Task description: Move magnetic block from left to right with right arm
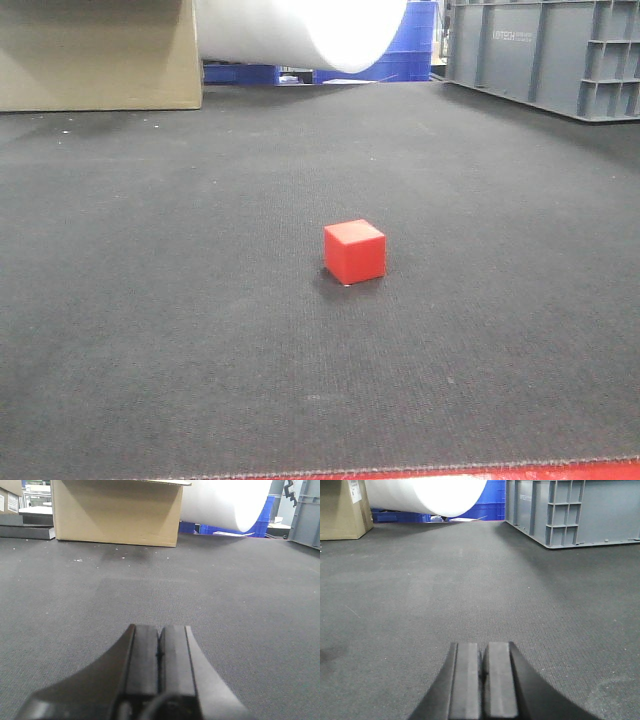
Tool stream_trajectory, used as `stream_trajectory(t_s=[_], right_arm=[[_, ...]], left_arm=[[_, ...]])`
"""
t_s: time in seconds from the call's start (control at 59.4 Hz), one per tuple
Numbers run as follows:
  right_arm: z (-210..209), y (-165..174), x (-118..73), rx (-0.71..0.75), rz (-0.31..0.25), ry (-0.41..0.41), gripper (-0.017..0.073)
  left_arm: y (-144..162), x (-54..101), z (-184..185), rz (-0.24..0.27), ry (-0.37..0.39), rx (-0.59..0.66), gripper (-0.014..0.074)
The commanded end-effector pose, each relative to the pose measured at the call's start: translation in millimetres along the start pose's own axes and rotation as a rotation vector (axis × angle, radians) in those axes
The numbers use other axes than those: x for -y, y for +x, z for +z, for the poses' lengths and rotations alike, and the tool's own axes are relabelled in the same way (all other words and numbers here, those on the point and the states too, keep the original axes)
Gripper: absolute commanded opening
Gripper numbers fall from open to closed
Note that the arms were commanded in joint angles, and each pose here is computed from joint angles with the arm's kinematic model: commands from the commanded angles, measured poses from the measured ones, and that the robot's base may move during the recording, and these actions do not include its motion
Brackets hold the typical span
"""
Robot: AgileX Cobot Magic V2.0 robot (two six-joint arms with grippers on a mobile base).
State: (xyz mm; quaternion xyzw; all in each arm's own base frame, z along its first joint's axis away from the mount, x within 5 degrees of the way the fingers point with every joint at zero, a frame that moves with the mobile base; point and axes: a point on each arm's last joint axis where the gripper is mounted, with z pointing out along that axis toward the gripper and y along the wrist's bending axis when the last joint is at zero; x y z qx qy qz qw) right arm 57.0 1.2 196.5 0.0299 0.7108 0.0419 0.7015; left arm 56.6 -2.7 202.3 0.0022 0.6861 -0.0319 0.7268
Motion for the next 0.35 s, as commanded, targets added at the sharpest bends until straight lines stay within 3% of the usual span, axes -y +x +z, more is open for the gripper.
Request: stream_trajectory(t_s=[0.0,0.337], right_arm=[[-2.3,-10.6,-0.2,0.113,-0.019,0.002,0.0068],[-2.3,-10.6,-0.2,0.113,-0.019,0.002,0.0068]], left_arm=[[-6.0,0.0,-1.0,-0.006,0.0,0.095,-0.0116],[-6.0,0.0,-1.0,-0.006,0.0,0.095,-0.0116]])
